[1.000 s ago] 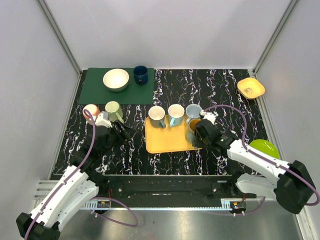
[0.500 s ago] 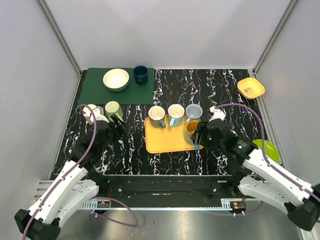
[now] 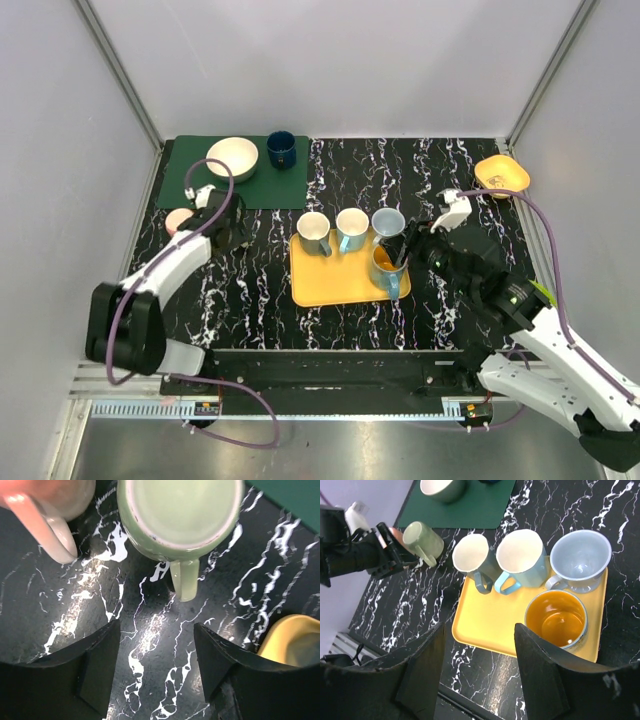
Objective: Turn the mug right side up
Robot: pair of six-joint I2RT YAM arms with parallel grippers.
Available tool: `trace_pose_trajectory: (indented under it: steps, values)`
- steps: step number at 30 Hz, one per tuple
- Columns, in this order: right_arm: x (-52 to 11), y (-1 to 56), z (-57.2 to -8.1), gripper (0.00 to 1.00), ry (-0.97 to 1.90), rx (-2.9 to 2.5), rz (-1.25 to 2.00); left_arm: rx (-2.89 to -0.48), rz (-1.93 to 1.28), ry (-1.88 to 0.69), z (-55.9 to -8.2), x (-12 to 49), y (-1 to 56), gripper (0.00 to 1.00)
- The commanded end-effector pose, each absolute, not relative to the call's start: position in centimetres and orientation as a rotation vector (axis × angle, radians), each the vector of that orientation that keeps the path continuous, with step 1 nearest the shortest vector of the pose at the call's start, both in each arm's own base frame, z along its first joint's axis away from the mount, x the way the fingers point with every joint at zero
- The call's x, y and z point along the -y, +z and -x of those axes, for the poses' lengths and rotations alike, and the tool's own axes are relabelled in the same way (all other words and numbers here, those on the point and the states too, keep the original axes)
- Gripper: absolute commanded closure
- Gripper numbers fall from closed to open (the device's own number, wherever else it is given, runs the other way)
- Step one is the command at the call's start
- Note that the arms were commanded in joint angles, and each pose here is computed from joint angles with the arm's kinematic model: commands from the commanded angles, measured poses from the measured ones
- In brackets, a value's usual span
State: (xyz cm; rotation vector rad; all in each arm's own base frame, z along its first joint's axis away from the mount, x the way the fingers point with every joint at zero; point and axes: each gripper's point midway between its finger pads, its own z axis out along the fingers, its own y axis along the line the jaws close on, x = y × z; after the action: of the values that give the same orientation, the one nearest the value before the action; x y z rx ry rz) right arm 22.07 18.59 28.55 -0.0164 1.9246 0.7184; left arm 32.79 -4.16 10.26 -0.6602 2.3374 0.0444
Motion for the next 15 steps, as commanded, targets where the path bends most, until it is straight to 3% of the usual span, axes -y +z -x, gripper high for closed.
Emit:
trace_pose_trajectory:
  steps: [1, 15]
  values:
    - [-19.7, 30.3, -21.9, 0.37, 0.766, -1.870, 0.090, -2.311, 0.690, -0.046, -35.9, 5.3, 10.6, 0.38]
    - [-19.4, 29.3, -21.4, 0.36, 0.771, -1.864, 0.107, -2.342, 0.789, 0.019, -39.3, 4.0, 6.8, 0.50]
